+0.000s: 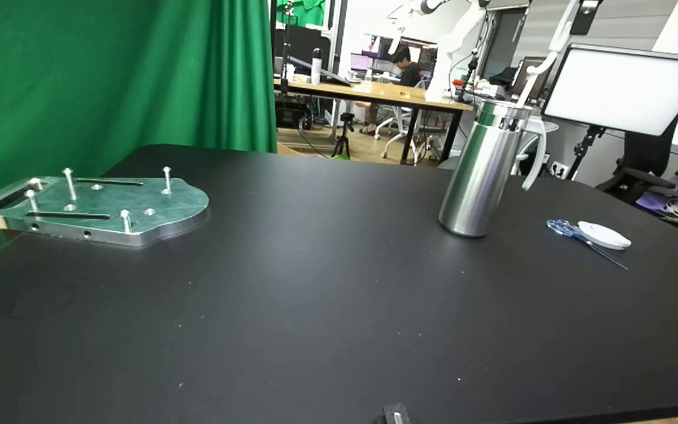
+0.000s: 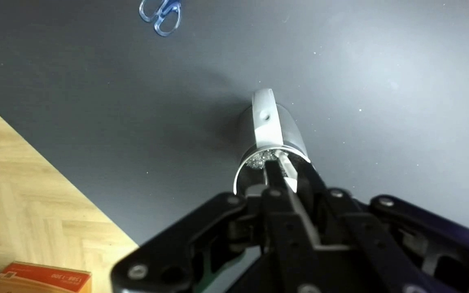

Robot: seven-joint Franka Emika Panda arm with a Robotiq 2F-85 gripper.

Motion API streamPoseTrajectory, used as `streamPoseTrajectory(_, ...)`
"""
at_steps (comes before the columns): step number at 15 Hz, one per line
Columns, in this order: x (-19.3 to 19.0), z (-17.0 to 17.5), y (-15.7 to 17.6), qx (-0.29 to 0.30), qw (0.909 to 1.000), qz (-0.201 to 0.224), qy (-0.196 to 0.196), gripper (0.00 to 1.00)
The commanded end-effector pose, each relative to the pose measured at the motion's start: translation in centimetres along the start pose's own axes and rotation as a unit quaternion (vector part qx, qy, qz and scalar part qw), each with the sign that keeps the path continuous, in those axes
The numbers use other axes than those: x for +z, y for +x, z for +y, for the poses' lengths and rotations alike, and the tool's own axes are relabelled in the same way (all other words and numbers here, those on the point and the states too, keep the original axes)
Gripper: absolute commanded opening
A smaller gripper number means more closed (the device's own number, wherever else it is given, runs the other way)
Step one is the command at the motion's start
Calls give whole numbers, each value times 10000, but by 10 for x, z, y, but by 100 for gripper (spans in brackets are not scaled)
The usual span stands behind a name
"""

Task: Use the brush to clean the silver thermos

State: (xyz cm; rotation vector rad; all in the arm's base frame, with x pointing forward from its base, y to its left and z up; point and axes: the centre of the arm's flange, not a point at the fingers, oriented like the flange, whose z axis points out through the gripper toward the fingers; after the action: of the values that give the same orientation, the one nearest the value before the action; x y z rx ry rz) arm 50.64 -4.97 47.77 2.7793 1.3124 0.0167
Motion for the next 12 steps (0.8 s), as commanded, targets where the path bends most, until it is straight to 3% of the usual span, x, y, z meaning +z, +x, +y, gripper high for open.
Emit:
streamPoseTrajectory(1,16,14,11,16,9999,-39,108,4)
streamPoseTrajectory(11,72,21,23,-22,9974,-423,576,4)
streamPoseTrajectory(12,73,21,24,-23,9973,-455,583,36)
